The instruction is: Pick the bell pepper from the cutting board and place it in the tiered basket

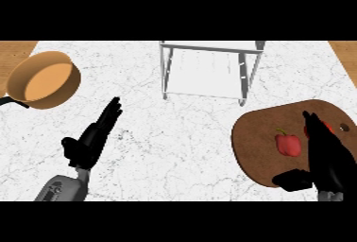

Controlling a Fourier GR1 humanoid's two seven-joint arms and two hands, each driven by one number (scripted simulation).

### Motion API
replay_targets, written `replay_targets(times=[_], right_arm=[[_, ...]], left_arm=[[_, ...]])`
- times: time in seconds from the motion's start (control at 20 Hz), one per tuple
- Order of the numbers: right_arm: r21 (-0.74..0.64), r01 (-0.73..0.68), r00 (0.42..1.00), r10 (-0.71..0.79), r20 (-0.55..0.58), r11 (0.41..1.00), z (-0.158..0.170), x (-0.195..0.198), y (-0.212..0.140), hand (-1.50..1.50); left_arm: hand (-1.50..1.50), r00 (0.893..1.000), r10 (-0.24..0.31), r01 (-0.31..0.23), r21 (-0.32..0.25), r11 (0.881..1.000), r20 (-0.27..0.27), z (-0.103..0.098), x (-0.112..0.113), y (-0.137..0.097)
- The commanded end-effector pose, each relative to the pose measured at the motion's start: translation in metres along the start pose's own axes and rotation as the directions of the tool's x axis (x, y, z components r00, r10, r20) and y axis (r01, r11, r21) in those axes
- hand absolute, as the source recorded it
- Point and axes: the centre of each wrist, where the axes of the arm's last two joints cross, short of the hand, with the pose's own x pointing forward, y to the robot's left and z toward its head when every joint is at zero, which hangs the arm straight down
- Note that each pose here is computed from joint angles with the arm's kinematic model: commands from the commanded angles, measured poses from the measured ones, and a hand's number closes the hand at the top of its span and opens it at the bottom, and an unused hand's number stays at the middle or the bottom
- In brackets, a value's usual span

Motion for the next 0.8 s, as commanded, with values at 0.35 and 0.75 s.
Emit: replay_targets(times=[0.35, 0.75], right_arm=[[0.038, 0.016, 0.996, -0.013, -0.089, 0.999, -0.025, -0.005, 0.018, -1.50], [0.058, 0.034, 0.998, -0.031, -0.062, 0.998, -0.049, -0.029, 0.033, -1.50]], left_arm=[[0.00, 1.000, 0.011, -0.011, -0.008, 1.000, -0.003, -0.004, -0.004, 0.002], [0.00, 1.000, 0.001, -0.001, 0.010, 1.000, -0.012, -0.015, 0.010, 0.005]])
